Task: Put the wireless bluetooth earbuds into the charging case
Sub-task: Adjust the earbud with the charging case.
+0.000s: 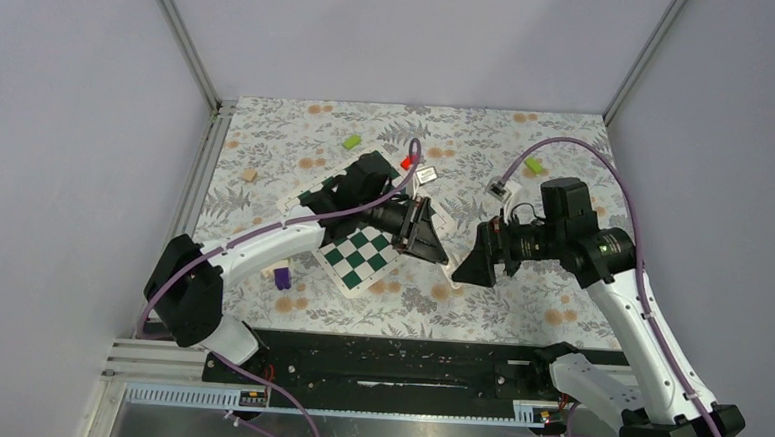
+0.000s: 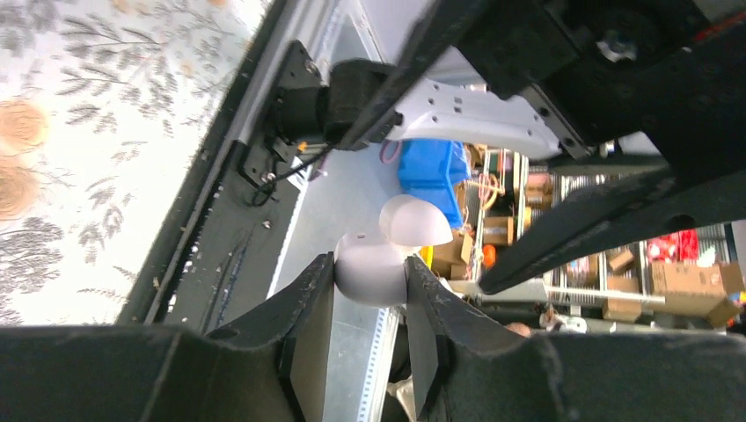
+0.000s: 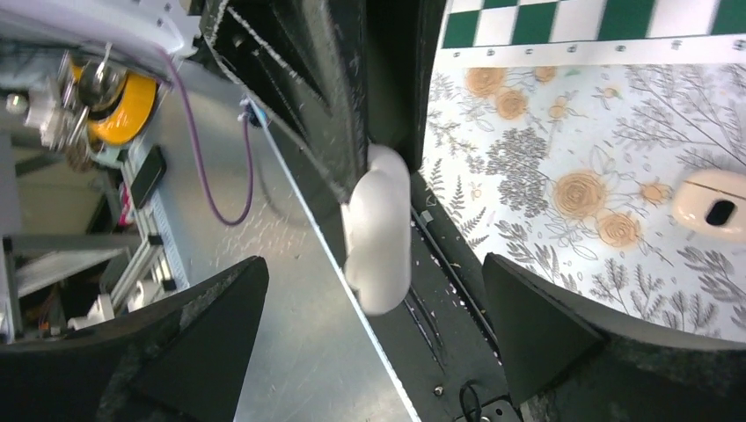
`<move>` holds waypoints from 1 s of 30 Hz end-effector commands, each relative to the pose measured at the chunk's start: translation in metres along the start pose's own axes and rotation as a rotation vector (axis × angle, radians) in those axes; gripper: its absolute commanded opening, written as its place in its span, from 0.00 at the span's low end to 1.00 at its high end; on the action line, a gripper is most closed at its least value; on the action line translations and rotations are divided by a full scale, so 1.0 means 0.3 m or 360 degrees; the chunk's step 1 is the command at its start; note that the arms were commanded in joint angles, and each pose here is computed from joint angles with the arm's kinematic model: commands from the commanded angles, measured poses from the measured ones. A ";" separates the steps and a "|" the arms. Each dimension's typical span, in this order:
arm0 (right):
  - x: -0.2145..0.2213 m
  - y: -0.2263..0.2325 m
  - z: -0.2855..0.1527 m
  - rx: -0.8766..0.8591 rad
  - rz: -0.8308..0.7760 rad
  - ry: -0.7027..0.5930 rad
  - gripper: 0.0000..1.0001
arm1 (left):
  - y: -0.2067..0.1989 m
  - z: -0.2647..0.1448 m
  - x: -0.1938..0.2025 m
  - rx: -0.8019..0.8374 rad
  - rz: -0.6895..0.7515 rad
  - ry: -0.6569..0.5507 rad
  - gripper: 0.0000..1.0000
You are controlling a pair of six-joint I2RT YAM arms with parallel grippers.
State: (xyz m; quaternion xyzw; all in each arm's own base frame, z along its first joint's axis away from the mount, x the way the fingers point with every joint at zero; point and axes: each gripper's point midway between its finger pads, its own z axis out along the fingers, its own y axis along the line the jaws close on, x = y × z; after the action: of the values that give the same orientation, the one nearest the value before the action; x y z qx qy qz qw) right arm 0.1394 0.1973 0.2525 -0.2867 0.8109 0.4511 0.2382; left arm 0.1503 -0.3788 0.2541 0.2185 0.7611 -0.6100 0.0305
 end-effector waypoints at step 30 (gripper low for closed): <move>-0.243 -0.109 -0.018 0.0783 0.0143 -0.0575 0.42 | 0.059 -0.126 -0.306 -0.0187 -0.0085 -0.0837 0.00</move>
State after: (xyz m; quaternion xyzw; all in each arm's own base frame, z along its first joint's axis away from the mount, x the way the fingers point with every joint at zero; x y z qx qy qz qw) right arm 0.2030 0.1980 0.2718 -0.1154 0.8623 0.3020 0.3897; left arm 0.2424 -0.3669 0.2522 0.0249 0.7935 -0.5769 0.1923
